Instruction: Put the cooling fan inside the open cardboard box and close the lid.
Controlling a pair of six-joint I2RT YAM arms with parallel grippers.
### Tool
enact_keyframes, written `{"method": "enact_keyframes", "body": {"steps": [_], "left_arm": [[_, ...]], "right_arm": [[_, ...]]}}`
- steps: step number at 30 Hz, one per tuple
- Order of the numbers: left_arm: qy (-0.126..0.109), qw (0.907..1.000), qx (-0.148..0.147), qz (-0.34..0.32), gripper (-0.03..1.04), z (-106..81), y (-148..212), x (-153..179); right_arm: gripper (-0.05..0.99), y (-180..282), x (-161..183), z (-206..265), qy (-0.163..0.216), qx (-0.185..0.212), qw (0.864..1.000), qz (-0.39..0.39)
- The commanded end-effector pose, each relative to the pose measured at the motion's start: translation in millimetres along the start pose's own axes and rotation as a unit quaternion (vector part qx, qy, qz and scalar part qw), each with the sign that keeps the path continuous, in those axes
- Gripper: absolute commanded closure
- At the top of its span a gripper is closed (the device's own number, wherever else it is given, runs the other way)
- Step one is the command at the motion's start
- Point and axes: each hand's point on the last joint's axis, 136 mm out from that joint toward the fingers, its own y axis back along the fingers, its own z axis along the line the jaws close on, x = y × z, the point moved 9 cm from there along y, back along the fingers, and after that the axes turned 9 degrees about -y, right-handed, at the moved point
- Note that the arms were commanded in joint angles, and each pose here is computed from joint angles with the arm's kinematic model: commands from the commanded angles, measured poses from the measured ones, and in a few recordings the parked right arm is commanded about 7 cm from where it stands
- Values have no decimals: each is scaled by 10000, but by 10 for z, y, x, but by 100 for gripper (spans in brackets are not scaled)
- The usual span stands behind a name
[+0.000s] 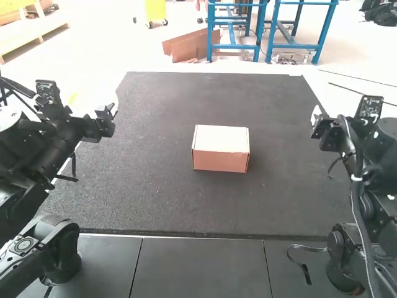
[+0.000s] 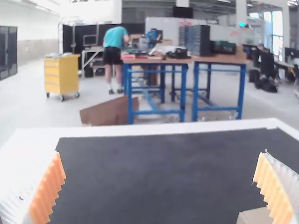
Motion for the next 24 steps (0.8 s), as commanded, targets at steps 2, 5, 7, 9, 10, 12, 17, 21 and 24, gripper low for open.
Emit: {"method": "enact_keyframes", "body": {"steps": [2,5,7,9,10,12,17,21,24], "left_arm": [[231,9986,-395,-260,5,62,-16,-6],[214,9986,-425,-248,5,41,-7,191],[204,9987,-409,-242,5,21,24,347],[194,9988,-395,-191,5,6,63,489],[183,9990,-395,-130,5,0,84,560],[167,9991,-379,-3,5,-12,78,642],[136,9993,-255,247,6,-43,79,752],[399,9966,-310,658,5,-39,91,887],[555,9929,-513,916,5,13,103,973]], "right_arm": [[3,129,20,-8,39,-17,9990,-446],[3,199,71,-16,27,-99,9977,-664],[3,201,103,-25,145,-82,9977,-652],[3,190,142,-13,167,-175,9982,-554],[3,188,163,-13,171,-193,9983,-520],[3,178,221,-23,202,-189,9986,-452],[3,160,373,-2,249,-419,9987,-179],[3,166,600,-16,141,-444,9974,552],[3,173,658,-28,126,-404,9964,741]]}}
